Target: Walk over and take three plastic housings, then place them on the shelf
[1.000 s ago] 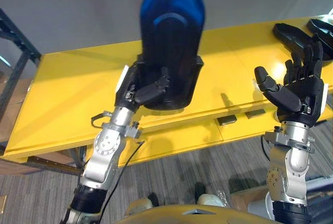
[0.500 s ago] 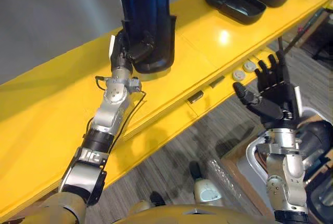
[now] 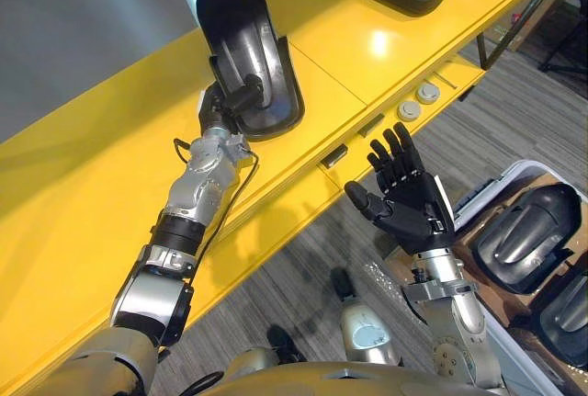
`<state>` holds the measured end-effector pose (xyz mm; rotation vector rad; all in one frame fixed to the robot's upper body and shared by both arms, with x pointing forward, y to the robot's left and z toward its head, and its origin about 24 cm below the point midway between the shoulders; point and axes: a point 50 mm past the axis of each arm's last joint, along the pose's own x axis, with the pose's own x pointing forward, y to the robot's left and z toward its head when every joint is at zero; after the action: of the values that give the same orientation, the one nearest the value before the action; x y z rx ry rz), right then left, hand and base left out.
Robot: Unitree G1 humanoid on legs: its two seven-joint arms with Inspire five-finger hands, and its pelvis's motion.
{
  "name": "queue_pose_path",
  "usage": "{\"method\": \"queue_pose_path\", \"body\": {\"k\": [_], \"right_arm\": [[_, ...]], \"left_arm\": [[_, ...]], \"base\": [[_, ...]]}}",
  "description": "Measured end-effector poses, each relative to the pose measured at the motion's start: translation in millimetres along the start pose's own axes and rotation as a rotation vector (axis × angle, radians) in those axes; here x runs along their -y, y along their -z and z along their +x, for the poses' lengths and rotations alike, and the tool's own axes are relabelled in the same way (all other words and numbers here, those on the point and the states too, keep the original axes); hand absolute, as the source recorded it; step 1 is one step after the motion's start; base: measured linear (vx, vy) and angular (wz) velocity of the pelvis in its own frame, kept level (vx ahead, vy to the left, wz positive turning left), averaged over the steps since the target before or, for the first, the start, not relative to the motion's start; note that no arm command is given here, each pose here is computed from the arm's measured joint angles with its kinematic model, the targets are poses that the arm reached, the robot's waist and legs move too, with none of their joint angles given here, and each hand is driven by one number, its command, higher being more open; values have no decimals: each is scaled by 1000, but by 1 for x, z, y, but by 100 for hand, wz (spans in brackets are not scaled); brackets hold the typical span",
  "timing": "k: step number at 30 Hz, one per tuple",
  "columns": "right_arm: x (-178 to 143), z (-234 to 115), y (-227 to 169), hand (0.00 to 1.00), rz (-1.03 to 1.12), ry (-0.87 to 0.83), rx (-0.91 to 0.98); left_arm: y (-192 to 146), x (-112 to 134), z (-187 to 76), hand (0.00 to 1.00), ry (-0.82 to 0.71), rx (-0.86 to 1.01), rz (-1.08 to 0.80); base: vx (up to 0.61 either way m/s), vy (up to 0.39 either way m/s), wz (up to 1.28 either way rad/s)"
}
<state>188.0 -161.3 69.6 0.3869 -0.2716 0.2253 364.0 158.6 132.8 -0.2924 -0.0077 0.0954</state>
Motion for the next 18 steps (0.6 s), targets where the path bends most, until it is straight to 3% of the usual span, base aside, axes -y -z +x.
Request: {"method": "queue_pose_path", "body": {"k": [1,11,18], "right_arm": [[0,0,0,100,1,0,0],[-8,-2,7,100,30,0,-30],[-7,-4,12,100,28,18,-53]], "left_arm": [[0,0,0,100,-2,1,-8],[6,12,-1,100,-7,13,-61],[6,21,0,100,-27,35,114]], "base": [[-47,-23,2],[-50,-22,5],[-61,-15,4]]}}
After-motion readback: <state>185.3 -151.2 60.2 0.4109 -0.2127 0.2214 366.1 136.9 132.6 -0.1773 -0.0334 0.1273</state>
